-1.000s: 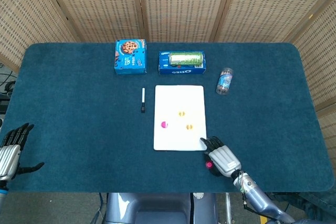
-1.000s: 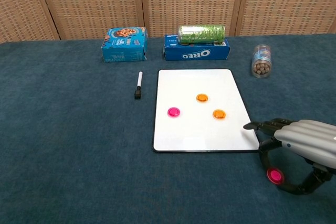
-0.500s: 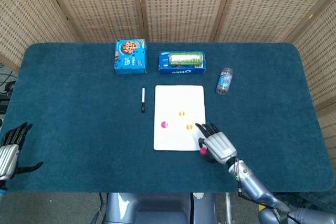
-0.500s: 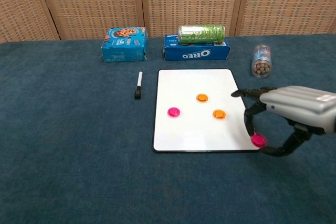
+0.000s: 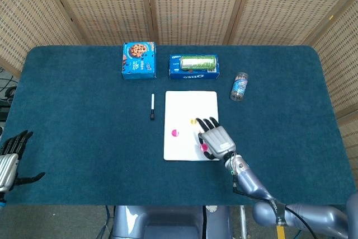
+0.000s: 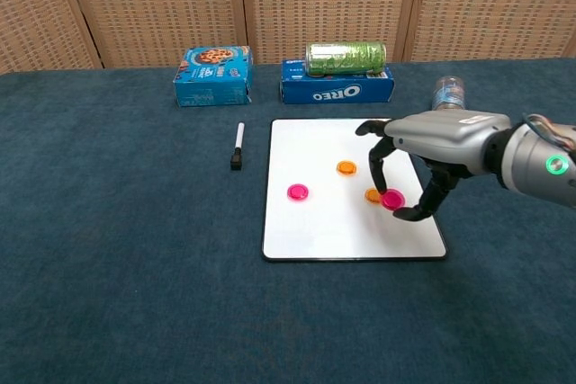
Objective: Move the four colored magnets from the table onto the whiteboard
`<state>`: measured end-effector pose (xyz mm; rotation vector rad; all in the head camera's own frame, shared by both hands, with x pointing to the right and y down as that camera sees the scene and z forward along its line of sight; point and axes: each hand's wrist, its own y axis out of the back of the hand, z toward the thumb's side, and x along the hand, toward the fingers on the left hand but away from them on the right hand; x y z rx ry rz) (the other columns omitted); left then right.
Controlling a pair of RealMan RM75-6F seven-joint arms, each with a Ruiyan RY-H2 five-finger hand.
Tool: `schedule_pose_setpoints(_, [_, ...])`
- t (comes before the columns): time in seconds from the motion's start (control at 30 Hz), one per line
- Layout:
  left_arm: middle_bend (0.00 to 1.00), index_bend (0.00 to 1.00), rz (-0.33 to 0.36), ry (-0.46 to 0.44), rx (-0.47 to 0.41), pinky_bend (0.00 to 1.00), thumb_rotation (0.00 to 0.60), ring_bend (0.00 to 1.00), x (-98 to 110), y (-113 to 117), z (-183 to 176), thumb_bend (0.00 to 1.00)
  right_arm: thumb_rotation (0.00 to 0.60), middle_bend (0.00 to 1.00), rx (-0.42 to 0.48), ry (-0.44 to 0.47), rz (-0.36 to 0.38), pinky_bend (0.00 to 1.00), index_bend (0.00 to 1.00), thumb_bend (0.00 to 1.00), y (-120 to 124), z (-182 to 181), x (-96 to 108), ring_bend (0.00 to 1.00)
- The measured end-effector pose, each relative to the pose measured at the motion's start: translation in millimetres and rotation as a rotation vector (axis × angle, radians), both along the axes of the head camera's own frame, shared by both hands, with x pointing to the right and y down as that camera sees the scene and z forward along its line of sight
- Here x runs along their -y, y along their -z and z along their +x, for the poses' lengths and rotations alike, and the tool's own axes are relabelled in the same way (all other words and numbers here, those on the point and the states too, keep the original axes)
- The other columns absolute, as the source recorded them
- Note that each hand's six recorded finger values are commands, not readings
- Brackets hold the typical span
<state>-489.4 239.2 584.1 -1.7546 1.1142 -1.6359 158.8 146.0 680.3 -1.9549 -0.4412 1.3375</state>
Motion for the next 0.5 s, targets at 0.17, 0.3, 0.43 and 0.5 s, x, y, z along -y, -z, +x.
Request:
schedule_pose_setpoints(0.17, [0.00,0.00,-0.002,0.002,-0.001,0.00,0.600,0.00,0,-1,-1,0.00,0.600,0.00,-0.021,0.005,-0.006,0.01,0.52,0.36,1,-23,5,0.00])
schedule_pose_setpoints(0.3, [0.00,0.00,-0.005,0.001,-0.003,0.00,0.600,0.00,0,-1,-1,0.00,0.600,0.00,-0.025,0.008,-0.017,0.01,0.52,0.36,-1,-42,3,0.00])
schedule_pose_setpoints(0.43, [0.00,0.00,-0.005,0.003,-0.004,0.00,0.600,0.00,0,-1,-1,0.00,0.600,0.00,-0.041,0.025,-0.011,0.01,0.52,0.36,-4,-59,-1,0.00])
schedule_pose_setpoints(0.5, [0.00,0.00,-0.007,0.004,-0.005,0.00,0.600,0.00,0,-2,-2,0.00,0.600,0.00,-0.051,0.030,-0.008,0.01,0.52,0.36,-6,-61,-2,0.00])
